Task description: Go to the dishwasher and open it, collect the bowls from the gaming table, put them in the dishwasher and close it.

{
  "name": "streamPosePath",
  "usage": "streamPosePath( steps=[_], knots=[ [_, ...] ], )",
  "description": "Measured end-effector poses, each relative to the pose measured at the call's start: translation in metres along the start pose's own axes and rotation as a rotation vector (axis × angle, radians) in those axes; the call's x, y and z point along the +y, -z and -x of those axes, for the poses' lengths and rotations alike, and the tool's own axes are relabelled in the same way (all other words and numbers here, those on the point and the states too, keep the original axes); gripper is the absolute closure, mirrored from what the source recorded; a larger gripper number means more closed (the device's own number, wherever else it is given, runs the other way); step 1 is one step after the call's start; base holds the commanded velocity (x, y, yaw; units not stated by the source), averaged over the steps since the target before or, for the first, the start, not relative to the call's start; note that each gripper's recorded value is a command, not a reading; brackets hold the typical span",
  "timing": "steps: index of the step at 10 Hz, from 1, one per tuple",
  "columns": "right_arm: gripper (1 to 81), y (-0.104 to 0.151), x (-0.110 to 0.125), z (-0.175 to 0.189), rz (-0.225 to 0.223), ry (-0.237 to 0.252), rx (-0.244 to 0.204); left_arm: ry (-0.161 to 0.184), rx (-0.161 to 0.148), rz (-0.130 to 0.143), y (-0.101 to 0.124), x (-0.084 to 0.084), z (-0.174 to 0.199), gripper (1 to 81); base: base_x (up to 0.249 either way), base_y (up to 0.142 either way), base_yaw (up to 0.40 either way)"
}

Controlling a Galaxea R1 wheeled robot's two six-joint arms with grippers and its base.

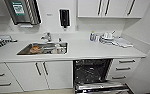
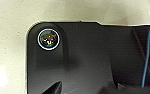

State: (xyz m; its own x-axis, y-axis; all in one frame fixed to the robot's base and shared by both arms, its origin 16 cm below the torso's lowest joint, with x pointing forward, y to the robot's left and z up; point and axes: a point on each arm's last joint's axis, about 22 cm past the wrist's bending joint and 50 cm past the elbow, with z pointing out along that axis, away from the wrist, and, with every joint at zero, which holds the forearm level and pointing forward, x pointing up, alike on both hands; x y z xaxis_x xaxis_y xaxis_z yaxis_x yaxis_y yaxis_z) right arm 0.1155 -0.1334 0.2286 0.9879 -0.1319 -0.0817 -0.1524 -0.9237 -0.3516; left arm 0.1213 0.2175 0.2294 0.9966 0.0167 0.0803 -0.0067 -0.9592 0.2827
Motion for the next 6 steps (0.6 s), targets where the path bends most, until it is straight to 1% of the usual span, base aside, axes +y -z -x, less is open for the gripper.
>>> streamPosePath(
  steps=[2, 3, 6],
  knots=[
    [1.0, 0.016, -0.004, 0.018, 0.003, -0.010, -0.024, 0.009, -0.017, 0.014, 0.015, 0.018, 0.011, 1.0, 0.000, 0.000, 0.000],
    [1.0, 0.024, -0.005, 0.027, 0.005, -0.014, -0.035, 0.014, -0.031, 0.019, 0.023, 0.024, 0.020, 1.0, 0.000, 0.000, 0.000],
    [1.0, 0.045, -0.008, 0.051, 0.013, -0.026, -0.064, 0.022, -0.056, 0.014, 0.046, 0.028, 0.037, 1.0, 0.000, 0.000, 0.000]
  ],
)
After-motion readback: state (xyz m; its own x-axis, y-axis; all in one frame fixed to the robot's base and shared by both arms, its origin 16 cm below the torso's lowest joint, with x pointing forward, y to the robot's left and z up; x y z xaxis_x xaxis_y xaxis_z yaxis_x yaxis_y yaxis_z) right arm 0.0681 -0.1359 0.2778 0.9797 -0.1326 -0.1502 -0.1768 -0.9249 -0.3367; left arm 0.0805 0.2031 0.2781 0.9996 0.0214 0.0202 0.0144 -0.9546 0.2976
